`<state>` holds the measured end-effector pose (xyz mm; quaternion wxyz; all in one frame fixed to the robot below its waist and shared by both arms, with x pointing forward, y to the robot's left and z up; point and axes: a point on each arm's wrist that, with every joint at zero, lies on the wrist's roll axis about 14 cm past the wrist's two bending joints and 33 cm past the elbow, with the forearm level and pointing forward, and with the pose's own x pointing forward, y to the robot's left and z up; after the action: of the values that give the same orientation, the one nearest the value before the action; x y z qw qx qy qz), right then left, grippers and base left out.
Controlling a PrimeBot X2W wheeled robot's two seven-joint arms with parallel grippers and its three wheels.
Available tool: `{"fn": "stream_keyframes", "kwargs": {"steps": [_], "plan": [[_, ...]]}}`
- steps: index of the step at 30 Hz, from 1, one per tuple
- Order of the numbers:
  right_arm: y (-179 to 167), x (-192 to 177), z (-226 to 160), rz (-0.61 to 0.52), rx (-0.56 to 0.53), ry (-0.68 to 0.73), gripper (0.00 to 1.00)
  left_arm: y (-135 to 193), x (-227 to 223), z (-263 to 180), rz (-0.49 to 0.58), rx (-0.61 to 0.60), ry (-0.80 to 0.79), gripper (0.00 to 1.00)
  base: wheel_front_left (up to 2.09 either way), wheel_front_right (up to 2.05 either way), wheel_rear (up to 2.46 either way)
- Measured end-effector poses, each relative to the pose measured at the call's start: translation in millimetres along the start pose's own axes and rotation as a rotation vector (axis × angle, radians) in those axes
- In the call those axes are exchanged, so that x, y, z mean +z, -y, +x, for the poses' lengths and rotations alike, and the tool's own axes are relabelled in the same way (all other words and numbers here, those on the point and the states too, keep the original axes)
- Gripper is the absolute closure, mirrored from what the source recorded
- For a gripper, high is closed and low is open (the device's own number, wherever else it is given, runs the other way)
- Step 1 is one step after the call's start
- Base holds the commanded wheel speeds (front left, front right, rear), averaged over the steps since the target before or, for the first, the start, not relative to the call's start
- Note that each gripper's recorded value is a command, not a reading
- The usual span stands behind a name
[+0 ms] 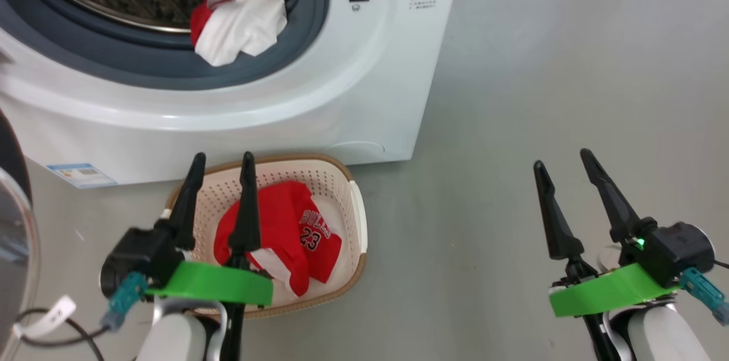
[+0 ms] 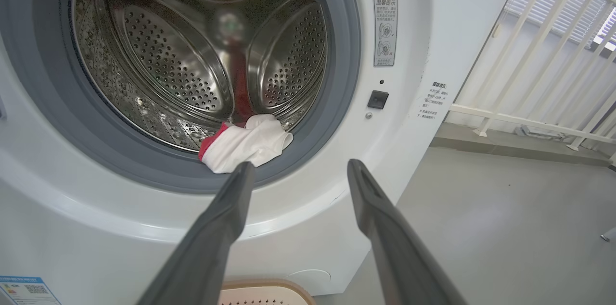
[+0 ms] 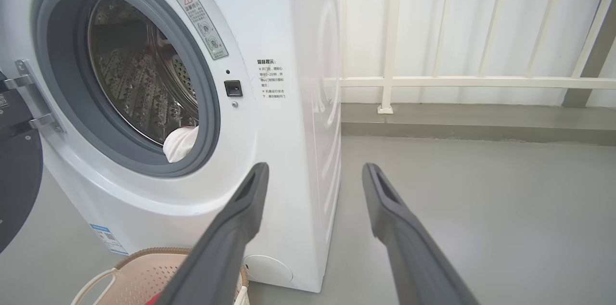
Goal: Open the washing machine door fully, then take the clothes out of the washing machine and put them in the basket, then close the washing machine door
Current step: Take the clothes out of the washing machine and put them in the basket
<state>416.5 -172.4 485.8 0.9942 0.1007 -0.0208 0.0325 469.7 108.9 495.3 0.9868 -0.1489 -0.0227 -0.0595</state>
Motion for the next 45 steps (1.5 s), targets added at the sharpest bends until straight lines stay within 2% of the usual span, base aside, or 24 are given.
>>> {"fn": "stream_keyframes", "kwargs": {"steps": [6,16,29,45], "plan": [[0.6,10.9,-13.6,-0.028,-0.004,0.022,0.00,0.4,26.3,-21.4,0.070,0.003,0.069,0.00,0.00,0.00,0.00],[3.7,25.6,-39.0,-0.045,-0.022,0.054,0.00,-7.7,25.2,-62.3,0.149,0.026,0.046,0.00,0.00,0.00,0.00],[1.7,39.2,-54.2,-0.043,-0.025,0.093,0.00,-7.1,38.9,-81.6,0.169,0.042,0.080,0.00,0.00,0.00,0.00],[3.3,32.0,-60.5,-0.039,-0.034,0.070,0.00,-9.5,32.0,-85.3,0.167,0.052,0.059,0.00,0.00,0.00,0.00]]}}
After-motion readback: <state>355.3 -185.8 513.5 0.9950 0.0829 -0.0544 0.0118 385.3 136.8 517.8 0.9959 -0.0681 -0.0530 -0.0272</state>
